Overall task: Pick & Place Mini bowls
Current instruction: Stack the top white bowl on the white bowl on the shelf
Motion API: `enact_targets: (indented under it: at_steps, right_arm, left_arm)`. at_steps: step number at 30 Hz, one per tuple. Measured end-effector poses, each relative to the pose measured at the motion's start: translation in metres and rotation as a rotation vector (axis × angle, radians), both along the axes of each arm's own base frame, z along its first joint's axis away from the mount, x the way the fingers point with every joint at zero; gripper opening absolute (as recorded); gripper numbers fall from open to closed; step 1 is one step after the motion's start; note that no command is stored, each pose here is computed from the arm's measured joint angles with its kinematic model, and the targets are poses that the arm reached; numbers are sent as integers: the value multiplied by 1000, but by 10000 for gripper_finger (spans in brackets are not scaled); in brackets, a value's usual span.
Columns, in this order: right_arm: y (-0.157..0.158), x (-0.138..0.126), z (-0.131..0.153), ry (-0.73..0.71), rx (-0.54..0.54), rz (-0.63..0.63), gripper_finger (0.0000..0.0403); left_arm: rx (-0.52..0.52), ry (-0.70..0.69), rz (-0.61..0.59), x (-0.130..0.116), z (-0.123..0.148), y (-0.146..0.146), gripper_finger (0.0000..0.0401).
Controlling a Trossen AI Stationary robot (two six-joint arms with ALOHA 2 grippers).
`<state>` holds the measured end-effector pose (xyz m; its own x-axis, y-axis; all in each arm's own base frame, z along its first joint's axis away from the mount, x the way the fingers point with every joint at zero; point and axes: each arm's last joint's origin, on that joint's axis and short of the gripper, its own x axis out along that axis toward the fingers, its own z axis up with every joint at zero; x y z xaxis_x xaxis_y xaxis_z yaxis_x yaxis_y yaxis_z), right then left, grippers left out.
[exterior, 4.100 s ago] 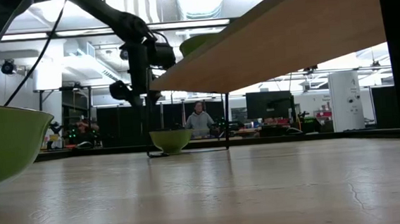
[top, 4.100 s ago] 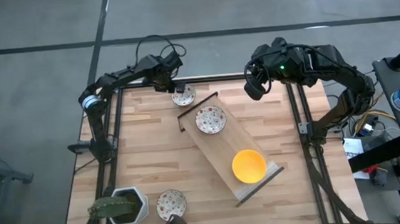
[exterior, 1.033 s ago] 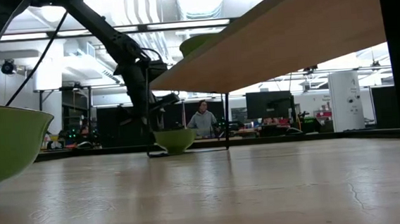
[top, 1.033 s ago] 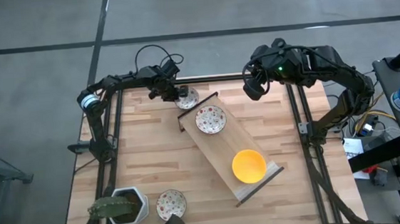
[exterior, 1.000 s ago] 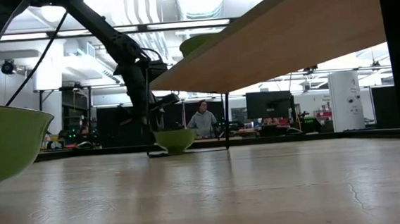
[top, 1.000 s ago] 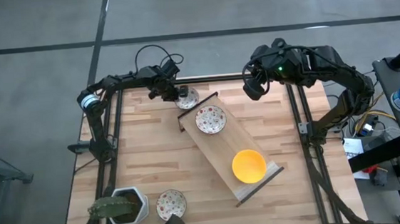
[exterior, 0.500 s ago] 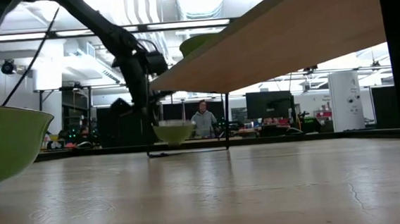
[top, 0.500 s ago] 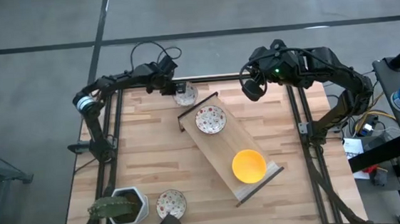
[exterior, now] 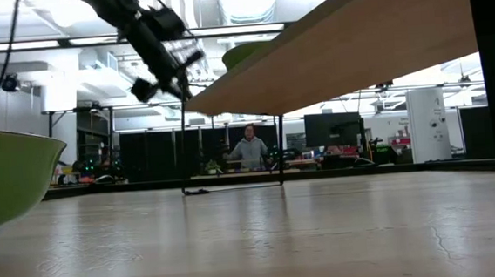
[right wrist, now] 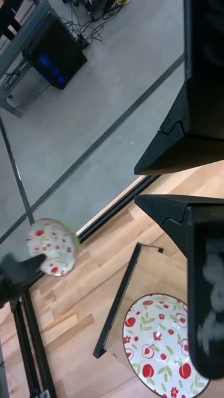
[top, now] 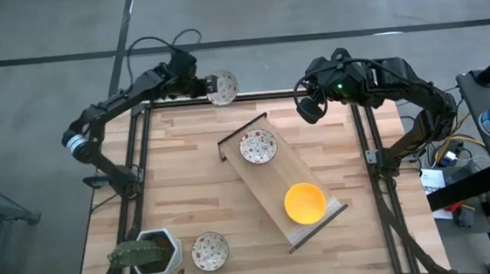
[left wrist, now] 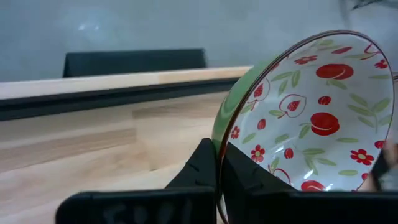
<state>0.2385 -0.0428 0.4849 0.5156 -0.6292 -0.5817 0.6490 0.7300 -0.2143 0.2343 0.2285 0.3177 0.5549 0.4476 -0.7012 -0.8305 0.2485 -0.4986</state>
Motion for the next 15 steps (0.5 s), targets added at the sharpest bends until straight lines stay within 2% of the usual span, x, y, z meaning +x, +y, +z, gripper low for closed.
enact_targets:
  at_steps: [3, 7, 15]
  right_arm:
    - [0, 0, 0, -1, 1, -1, 57]
    - [0, 0, 0, -3, 2, -2, 57]
    - [0, 0, 0, -4, 2, -3, 57]
  left_arm:
    - [-2, -81, -27, -7, 18, -12, 1]
    - [-58, -205, -95, -11, 37, -31, 1]
    - [-97, -332, -242, 1, 64, -76, 1]
